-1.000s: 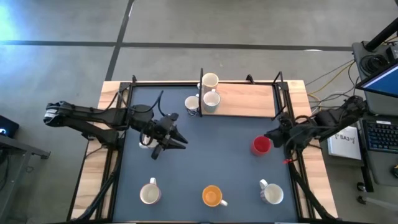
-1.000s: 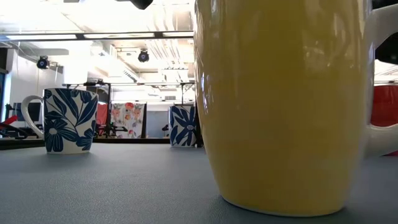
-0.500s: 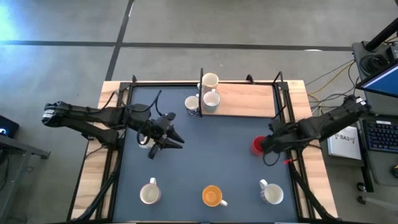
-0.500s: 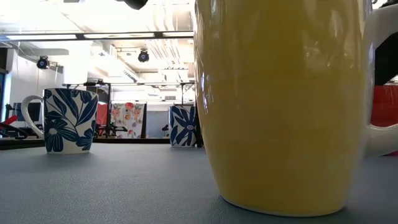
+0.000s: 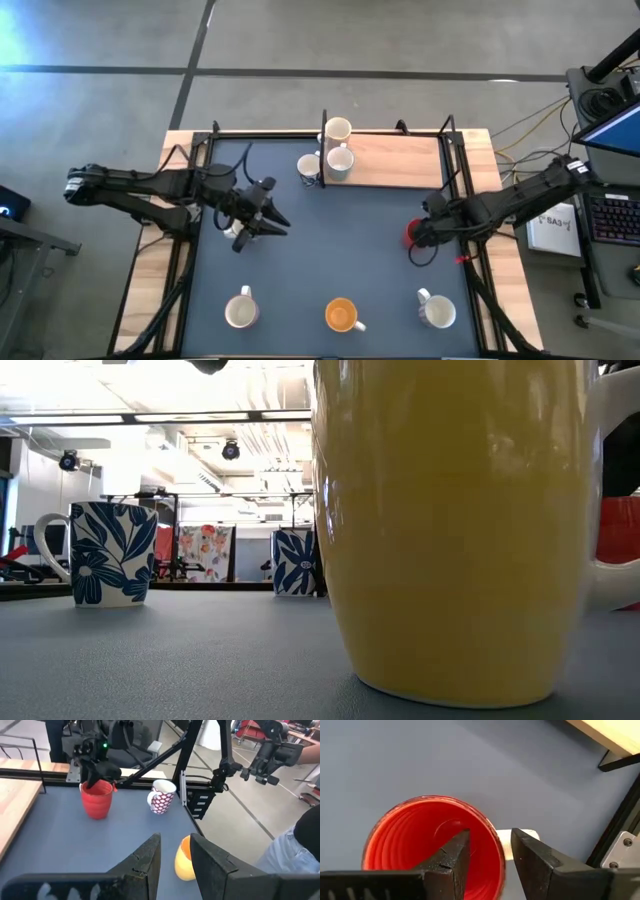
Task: Place coffee mugs
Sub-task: Put the red mug on the shelf
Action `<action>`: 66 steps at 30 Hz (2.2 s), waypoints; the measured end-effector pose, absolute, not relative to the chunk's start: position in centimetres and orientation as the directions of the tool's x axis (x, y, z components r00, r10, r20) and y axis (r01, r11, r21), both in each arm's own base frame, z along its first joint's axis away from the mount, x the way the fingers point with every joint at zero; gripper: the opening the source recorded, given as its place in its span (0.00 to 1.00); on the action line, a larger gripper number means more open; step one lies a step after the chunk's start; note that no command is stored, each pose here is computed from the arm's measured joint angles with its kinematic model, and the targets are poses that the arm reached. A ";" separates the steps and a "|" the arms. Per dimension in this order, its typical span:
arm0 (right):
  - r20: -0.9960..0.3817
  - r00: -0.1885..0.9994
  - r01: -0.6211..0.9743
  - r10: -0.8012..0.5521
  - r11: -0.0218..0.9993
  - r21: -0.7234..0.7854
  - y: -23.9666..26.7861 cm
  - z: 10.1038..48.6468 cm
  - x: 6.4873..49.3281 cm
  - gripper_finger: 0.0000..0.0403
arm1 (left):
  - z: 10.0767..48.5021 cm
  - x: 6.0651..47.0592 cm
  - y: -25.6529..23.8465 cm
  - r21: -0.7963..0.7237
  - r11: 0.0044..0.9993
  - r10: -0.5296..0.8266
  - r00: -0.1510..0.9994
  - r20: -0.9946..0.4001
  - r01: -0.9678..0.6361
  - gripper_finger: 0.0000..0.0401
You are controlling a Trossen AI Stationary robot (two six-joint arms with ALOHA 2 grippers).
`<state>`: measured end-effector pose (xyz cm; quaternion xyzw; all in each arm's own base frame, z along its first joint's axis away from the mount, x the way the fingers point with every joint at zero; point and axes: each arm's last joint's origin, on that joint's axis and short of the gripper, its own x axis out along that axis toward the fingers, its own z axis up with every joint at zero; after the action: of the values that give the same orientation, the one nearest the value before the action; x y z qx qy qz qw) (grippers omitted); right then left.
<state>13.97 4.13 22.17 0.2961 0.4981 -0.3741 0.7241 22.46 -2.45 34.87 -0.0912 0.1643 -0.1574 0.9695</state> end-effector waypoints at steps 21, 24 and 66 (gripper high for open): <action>-0.928 0.323 0.780 -0.187 0.607 0.149 4.9 25.0 17.9 0.04 | 35.1 20.7 -1.6 -0.151 0.952 -0.302 0.893 -0.332 0.266 0.22; -0.908 0.374 0.754 -0.190 0.632 0.178 4.4 27.0 18.9 0.04 | 35.2 20.4 -1.4 -0.124 0.955 -0.294 0.896 -0.332 0.268 0.22; -0.890 0.264 0.867 -0.372 0.495 0.050 -21.4 26.0 25.2 0.03 | 36.4 14.1 0.3 0.043 0.999 0.004 0.934 -0.357 0.012 0.22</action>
<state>25.19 -21.43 26.00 0.2808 0.4411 -0.4167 0.7436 14.14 0.34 36.43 0.0224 0.1814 -0.0021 0.9831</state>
